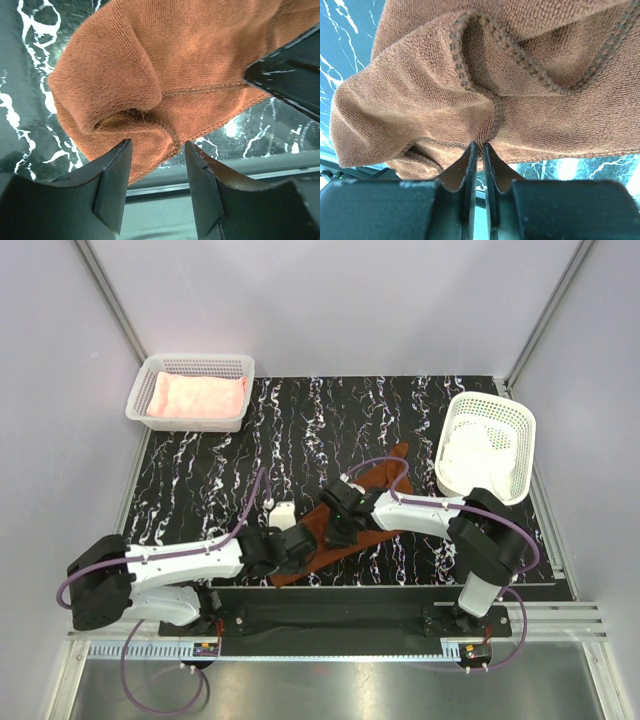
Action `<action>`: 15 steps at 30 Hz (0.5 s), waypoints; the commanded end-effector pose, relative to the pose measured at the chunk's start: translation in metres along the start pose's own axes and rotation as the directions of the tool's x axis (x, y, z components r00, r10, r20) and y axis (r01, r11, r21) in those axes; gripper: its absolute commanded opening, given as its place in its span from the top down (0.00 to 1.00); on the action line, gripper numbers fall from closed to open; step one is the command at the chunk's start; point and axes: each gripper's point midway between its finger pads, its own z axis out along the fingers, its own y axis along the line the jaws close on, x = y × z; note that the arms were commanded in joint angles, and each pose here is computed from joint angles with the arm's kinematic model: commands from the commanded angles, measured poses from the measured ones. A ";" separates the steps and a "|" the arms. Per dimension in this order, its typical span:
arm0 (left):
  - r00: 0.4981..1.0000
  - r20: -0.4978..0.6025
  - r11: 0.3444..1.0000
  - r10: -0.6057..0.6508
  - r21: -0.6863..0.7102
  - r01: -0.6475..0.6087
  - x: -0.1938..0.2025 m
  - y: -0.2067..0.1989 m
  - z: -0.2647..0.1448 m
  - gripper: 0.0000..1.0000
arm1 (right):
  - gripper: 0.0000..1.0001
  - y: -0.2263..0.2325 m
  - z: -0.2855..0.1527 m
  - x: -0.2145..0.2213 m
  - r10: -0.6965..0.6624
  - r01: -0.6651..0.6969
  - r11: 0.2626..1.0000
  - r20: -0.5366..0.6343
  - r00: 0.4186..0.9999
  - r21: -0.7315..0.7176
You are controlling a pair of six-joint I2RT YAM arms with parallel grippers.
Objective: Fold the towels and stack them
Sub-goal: Flatten out the crumpled towel
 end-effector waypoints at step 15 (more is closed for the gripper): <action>1.000 -0.015 0.994 0.019 -0.108 -0.021 0.013 0.011 0.024 0.69 | 0.98 0.021 -0.007 -0.013 -0.037 0.043 0.997 0.077 0.996 -0.068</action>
